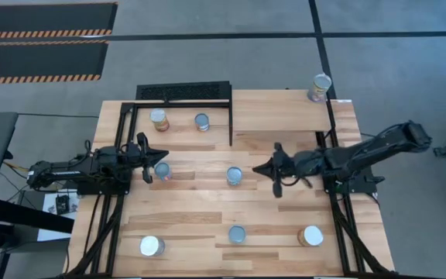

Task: Pick and place cans onto a shelf
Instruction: Put the bottom large canned corn on the shelf

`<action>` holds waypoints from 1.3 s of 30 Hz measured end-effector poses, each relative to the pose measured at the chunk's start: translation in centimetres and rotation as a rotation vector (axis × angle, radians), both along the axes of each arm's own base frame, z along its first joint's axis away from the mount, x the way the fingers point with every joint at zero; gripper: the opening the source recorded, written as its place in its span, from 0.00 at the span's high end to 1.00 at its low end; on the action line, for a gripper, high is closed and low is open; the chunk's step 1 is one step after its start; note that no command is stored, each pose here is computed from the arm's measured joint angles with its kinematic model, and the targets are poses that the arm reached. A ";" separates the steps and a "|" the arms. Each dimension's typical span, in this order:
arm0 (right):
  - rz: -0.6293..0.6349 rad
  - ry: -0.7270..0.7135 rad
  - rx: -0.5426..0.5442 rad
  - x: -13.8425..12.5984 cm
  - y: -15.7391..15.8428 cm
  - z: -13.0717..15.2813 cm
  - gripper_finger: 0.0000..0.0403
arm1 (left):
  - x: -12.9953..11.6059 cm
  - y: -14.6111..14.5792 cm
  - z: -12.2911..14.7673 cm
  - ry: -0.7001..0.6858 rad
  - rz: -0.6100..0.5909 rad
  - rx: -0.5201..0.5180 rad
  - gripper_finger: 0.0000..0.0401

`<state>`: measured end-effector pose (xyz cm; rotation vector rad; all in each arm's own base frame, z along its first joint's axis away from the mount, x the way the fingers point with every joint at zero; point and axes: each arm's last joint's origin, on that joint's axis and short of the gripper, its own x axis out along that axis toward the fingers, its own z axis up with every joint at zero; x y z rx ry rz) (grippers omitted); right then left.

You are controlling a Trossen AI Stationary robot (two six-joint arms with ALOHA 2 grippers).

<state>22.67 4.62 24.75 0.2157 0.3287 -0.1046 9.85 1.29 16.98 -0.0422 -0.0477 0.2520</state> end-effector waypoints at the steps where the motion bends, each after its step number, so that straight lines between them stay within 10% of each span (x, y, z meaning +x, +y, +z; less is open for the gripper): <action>1: -0.003 0.027 0.028 0.2 0.4 -0.4 0.97 | 0.0 0.0 0.0 0.001 0.000 0.004 1.00; 23: -0.296 0.987 0.290 0.4 9.7 3.4 0.98 | 0.0 0.0 -0.1 0.012 0.000 0.013 1.00; 39: -0.427 1.132 0.551 -3.0 17.0 1.8 0.75 | 0.0 0.0 -0.1 0.013 0.000 0.016 1.00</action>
